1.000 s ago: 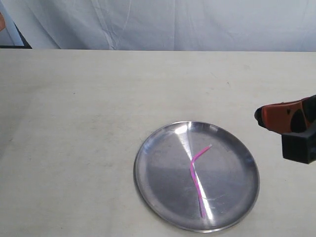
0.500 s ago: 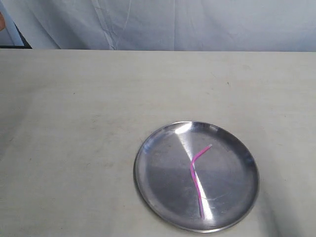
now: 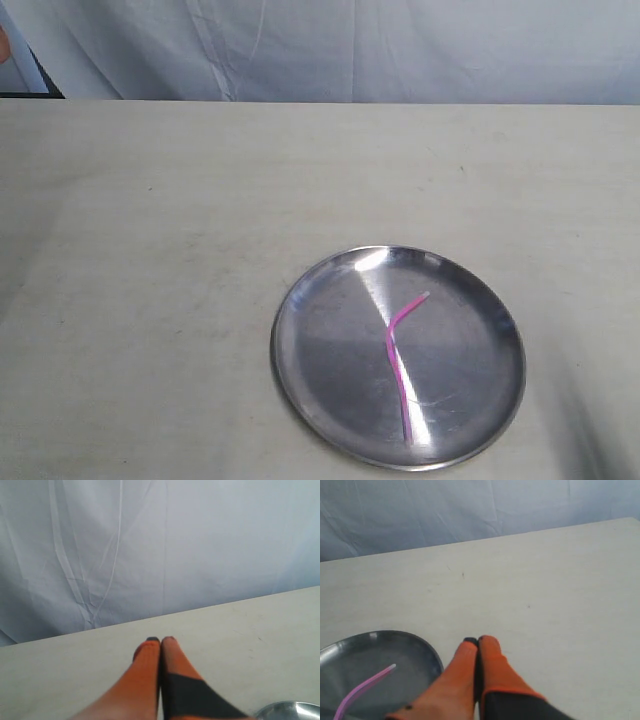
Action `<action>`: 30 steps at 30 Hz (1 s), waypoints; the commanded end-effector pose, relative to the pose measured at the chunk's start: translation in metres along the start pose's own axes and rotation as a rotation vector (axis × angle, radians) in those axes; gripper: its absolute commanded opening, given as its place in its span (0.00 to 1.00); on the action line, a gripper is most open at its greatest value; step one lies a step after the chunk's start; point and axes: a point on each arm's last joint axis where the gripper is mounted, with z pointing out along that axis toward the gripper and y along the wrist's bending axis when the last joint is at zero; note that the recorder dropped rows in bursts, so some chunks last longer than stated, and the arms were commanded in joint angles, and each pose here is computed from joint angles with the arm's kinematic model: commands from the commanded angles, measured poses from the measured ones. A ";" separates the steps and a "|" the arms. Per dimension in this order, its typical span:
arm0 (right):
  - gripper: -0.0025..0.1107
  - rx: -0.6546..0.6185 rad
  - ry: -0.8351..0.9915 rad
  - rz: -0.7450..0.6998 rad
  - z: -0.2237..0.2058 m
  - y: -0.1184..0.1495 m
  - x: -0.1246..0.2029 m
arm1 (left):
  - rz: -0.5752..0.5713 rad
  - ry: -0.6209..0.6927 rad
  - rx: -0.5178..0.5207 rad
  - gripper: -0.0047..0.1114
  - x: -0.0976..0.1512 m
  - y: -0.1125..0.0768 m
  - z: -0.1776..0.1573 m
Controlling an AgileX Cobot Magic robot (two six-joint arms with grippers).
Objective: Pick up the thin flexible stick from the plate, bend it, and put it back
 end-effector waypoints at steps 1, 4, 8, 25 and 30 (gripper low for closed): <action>0.02 0.012 0.020 -0.007 0.005 -0.003 0.013 | 0.008 -0.011 -0.006 0.04 -0.002 0.001 -0.002; 0.02 0.015 0.028 -0.008 0.006 -0.004 0.017 | 0.008 -0.011 -0.006 0.04 -0.002 0.001 -0.002; 0.02 0.016 0.028 -0.010 0.006 -0.004 0.017 | 0.008 -0.011 -0.006 0.04 -0.002 0.001 -0.002; 0.02 -0.004 0.027 0.039 0.006 -0.002 0.017 | 0.008 -0.011 -0.006 0.04 -0.002 0.001 -0.002; 0.02 -0.004 0.027 0.039 0.006 -0.002 0.017 | 0.008 -0.011 -0.006 0.04 -0.002 0.001 -0.002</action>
